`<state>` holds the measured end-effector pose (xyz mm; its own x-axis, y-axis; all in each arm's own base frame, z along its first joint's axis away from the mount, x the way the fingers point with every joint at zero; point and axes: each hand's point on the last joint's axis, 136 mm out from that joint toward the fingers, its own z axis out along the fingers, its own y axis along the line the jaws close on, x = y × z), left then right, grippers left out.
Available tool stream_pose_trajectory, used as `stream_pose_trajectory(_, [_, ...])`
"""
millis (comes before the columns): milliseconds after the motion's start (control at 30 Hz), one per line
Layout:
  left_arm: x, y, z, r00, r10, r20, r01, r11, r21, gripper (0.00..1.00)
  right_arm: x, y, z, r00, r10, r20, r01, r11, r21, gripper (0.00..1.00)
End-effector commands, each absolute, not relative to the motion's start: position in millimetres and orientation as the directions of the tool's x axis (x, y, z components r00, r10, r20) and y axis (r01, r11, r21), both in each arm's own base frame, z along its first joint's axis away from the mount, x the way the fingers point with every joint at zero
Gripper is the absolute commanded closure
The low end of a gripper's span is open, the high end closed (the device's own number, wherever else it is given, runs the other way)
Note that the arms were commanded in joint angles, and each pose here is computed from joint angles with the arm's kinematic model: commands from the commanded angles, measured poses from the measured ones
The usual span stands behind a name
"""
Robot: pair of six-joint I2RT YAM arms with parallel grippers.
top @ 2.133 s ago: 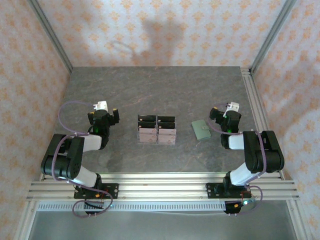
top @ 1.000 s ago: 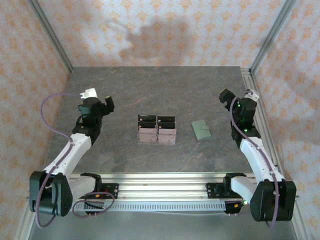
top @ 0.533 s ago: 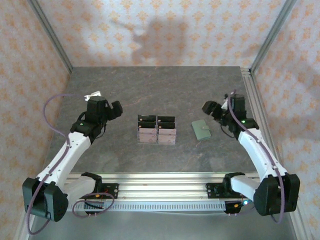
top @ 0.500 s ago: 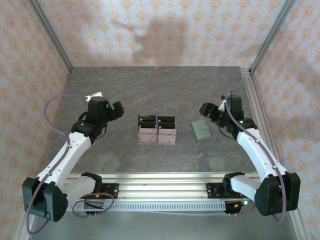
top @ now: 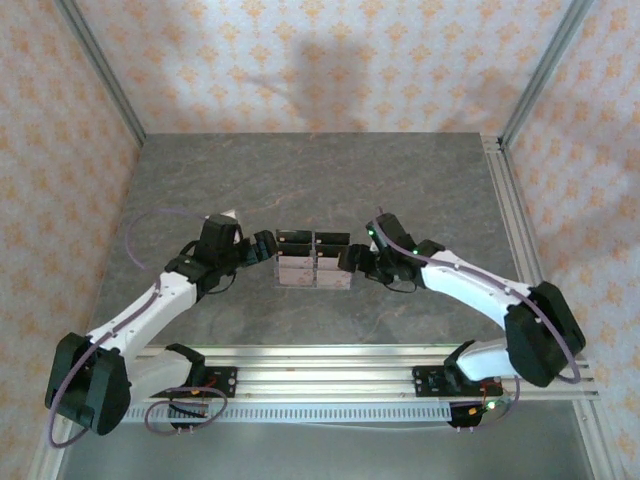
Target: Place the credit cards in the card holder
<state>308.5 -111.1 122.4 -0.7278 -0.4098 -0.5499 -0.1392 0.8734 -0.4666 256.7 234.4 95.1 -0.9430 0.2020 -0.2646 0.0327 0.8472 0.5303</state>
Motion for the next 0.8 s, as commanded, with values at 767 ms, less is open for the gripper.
stream_pose_trajectory(767, [361,-196,115,-0.756,-0.442,-0.483,-0.034,0.763,-0.645,0.0,317,266,98,-0.903,0.28,-0.327,0.059,0.834,0.549,0.51])
